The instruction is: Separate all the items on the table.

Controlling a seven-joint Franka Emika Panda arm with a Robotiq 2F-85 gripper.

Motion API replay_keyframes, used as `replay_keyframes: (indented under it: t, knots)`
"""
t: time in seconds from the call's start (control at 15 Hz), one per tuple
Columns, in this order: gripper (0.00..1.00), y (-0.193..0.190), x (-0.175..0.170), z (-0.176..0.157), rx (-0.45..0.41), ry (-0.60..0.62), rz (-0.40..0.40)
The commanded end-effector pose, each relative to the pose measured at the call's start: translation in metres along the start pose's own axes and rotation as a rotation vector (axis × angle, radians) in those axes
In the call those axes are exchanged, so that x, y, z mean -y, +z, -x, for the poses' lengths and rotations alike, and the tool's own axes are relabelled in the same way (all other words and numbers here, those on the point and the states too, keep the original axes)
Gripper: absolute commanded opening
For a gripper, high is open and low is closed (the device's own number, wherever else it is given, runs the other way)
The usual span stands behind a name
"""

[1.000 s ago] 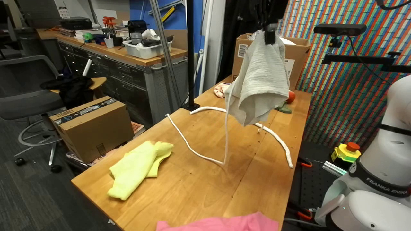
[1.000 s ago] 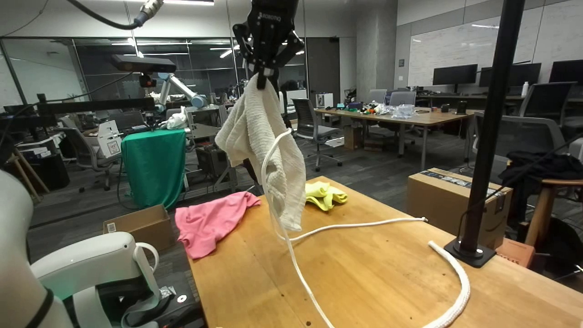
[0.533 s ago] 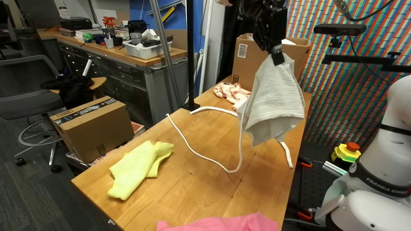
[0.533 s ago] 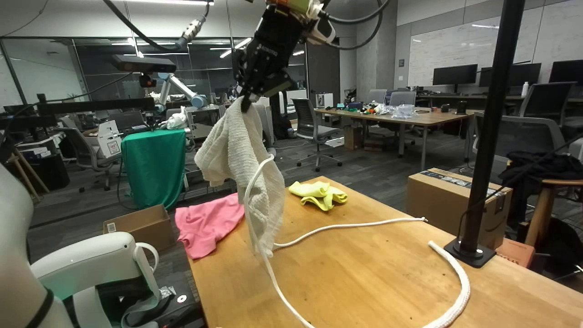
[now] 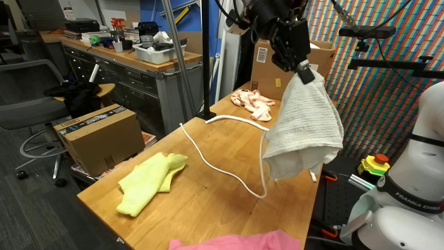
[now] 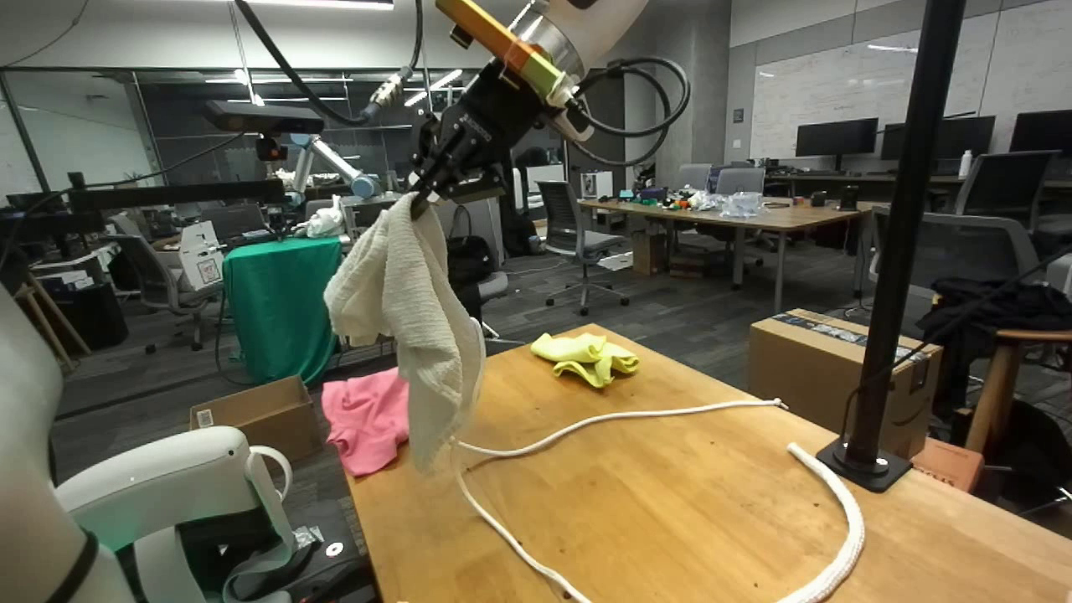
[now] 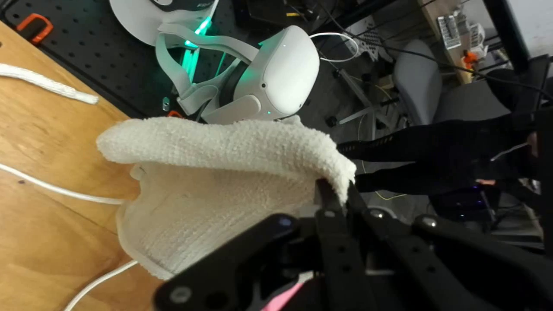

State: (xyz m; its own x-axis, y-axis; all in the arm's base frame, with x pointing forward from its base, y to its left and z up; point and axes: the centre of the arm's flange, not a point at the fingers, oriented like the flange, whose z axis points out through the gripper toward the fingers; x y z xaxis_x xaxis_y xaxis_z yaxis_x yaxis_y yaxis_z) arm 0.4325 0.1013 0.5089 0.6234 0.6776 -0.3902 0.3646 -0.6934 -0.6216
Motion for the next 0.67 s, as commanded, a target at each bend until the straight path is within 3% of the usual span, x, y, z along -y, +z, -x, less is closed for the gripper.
replay_keyframes:
  t: [0.0, 0.33, 0.6]
  knots:
    - [0.05, -0.0106, 0.0075, 0.0046, -0.017, -0.048, -0.099]
    - [0.05, -0.0156, 0.0101, 0.0121, -0.052, -0.064, -0.159]
    - [0.05, -0.0198, 0.0013, 0.0119, -0.116, -0.036, -0.109]
